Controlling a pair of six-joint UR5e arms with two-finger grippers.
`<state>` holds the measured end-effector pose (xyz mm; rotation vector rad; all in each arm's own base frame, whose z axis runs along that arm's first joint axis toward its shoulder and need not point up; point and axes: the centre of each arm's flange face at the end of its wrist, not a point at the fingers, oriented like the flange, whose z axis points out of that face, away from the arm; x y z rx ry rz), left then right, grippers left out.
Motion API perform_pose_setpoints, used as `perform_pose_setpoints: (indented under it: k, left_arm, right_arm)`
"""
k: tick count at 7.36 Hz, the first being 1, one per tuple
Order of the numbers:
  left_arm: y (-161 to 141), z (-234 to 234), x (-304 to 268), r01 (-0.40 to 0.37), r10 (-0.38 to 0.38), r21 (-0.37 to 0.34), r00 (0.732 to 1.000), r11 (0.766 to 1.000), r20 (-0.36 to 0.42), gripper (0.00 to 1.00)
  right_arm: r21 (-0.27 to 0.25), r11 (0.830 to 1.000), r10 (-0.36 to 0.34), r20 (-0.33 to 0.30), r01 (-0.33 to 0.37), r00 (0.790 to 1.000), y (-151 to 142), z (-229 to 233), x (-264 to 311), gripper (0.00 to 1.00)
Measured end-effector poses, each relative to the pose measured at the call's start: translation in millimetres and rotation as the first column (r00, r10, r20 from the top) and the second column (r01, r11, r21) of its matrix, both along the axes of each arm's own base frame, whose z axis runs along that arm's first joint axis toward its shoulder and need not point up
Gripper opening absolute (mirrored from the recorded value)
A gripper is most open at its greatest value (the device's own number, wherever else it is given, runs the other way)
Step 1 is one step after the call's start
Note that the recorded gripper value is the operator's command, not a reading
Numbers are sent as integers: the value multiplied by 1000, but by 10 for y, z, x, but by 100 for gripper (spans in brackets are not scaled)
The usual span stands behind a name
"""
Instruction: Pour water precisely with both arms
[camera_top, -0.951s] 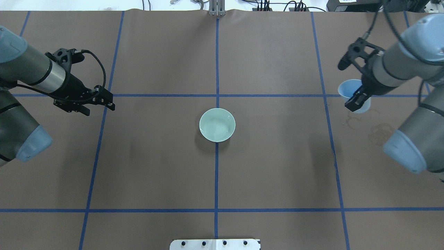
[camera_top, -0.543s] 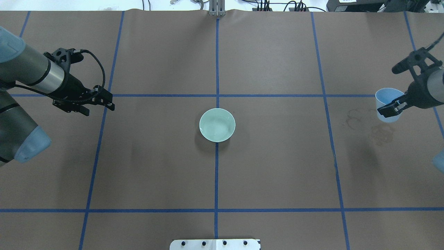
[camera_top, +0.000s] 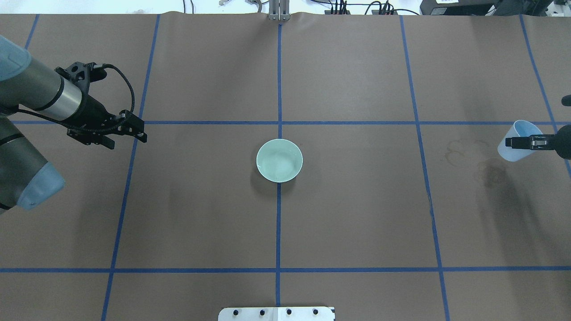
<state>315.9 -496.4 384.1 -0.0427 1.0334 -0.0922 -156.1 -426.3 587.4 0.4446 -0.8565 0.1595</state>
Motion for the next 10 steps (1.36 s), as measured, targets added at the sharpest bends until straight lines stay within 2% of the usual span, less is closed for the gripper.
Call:
perform_pose_setpoints:
  k: [1,3,8,10]
  left_arm:
    - [0,-2,-2,0,0,0,1000,1000,0,92]
    - [-3,-2,-7,1,-1,0,1000,1000,0,92]
    - [2,-9,-12,1,-1,1,1000,1000,-1,92]
    - [2,-7,-12,2,-2,0,1000,1000,0,92]
  right_arm:
    - [-12,998,66,-8,-66,998,-27,46,24,0]
    - [-14,994,110,-22,-110,994,-35,86,10,0]
    - [58,995,88,-17,-86,996,129,205,-262,0]
    - [65,995,81,-34,-78,996,175,275,-367,9]
